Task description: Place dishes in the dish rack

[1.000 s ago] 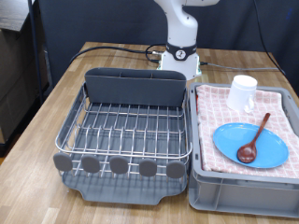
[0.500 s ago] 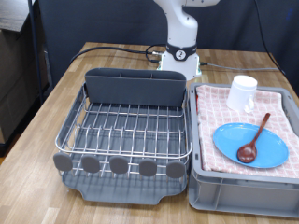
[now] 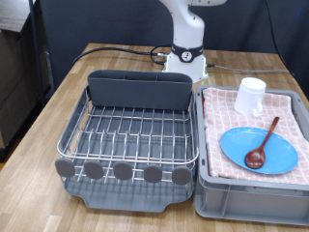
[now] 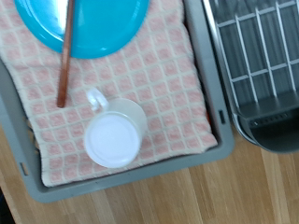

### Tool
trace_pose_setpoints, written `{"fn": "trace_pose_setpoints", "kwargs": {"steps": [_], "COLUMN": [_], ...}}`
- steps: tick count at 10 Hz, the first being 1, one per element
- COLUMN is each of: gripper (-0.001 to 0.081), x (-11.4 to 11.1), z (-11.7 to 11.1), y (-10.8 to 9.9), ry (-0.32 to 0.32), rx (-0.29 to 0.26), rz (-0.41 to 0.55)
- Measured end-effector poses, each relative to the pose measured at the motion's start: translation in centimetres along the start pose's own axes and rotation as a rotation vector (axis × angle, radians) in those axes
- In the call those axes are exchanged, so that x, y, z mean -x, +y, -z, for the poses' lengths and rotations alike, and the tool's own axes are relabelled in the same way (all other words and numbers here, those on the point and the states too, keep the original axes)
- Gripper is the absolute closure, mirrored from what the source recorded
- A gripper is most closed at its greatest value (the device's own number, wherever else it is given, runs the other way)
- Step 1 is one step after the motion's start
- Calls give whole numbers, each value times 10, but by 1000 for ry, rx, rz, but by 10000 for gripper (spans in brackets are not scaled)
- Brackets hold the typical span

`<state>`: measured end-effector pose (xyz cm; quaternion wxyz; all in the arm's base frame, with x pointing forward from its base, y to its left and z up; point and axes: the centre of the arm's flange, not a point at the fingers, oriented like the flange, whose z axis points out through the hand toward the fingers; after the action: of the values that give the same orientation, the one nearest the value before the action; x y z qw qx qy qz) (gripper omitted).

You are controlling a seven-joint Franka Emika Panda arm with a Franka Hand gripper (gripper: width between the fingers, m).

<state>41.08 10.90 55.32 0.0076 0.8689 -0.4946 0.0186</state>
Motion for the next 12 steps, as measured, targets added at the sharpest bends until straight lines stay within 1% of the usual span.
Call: {"fn": "trace_pose_setpoints", "kwargs": {"steps": [1,3,4,6,7,9,10,12], "gripper": [3,3,3,3,3,3,3,3], "x": [2,1,1,2,4,12,16,23], "z": [0,-3,-7,-22,-26,-33,-37,-53], "y": [-10,-10,-13,-28,-36,-49,-55,-68], "ry": [-2,-4,-8,-11,-6,7,20,70], "rx": [0,9,15,17,8,-6,-11,-12], "rz": [13,11,12,-20,-38,-69,-68,-63]}}
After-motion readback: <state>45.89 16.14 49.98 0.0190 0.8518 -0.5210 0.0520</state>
